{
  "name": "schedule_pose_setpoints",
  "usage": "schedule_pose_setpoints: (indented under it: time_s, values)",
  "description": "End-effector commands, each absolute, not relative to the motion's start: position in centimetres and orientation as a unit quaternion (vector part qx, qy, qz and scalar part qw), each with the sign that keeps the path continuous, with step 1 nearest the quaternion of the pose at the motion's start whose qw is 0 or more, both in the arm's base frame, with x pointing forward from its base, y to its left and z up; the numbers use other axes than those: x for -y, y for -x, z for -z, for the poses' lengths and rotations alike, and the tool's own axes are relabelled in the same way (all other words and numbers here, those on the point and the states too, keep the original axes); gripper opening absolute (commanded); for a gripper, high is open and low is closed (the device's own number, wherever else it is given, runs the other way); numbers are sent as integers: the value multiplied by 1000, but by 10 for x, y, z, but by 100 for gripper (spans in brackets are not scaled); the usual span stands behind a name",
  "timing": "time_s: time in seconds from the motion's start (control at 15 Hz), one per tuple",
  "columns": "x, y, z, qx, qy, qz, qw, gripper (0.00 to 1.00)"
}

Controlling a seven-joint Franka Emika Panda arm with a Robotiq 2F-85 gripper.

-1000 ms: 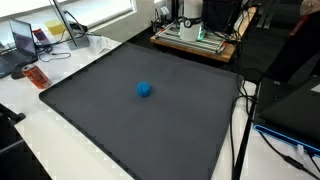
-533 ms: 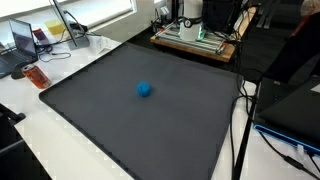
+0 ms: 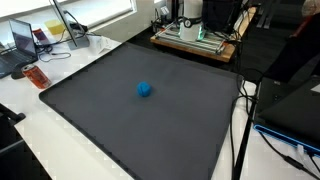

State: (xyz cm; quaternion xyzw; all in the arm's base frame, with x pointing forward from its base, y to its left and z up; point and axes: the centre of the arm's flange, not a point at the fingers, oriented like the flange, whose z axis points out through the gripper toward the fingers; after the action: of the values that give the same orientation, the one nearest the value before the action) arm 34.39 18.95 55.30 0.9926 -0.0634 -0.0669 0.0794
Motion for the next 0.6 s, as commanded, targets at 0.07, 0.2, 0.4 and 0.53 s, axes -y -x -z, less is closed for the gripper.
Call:
schedule_pose_setpoints:
  time_s: [0.07, 0.2, 0.4, 0.53]
  values:
    - [-183, -398, -546, 50, -995, 37, 77, 100]
    - [-178, -419, -537, 53, -995, 34, 73, 100]
    - [-171, -450, -519, 56, -995, 43, 73, 100]
    - [-167, -468, -506, 49, -995, 44, 76, 100]
